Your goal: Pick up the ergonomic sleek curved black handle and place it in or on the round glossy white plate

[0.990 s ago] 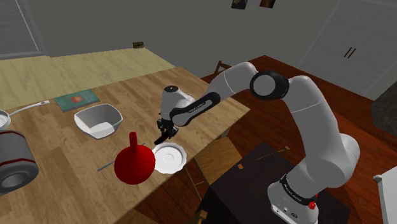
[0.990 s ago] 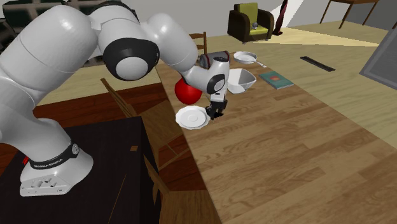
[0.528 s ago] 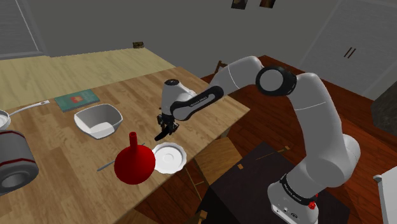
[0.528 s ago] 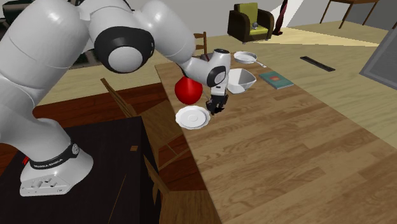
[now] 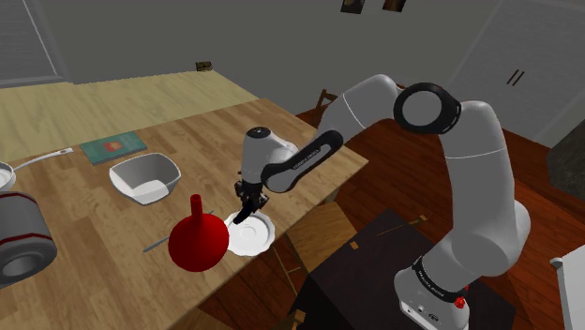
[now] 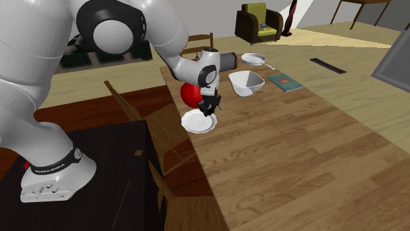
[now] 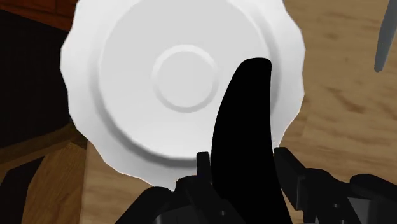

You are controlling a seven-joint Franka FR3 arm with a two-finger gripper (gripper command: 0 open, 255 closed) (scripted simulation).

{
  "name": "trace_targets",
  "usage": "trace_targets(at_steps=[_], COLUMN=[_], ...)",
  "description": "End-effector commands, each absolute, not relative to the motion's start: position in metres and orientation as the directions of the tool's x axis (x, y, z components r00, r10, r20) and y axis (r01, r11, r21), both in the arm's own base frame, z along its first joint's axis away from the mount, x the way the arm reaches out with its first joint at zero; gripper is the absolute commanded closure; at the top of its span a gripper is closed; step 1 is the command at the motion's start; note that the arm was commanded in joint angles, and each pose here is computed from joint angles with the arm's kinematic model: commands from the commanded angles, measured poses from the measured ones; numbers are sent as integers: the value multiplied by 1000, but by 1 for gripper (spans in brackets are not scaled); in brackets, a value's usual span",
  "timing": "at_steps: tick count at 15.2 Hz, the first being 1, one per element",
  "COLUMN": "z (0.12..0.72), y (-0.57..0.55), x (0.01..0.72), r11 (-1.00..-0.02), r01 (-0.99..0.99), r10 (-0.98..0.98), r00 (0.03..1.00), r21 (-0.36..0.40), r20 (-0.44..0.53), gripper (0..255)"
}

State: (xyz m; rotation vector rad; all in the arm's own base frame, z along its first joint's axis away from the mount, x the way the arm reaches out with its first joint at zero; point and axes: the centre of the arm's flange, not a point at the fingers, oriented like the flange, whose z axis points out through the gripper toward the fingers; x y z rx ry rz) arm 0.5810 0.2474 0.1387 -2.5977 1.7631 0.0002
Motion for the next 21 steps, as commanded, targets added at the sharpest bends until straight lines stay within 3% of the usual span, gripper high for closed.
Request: trace_targets(at_steps=[1,15,21], z=[138,71,71], y=[257,264,264], x=[554,537,537], r11=[-369,-369,-369], r01=[-930,-930,-930], r10=[-930,-930,-930], r00=[369,369,369], r21=[-2,-2,-2], r20=[-1,-1,-1], gripper=[255,255,255])
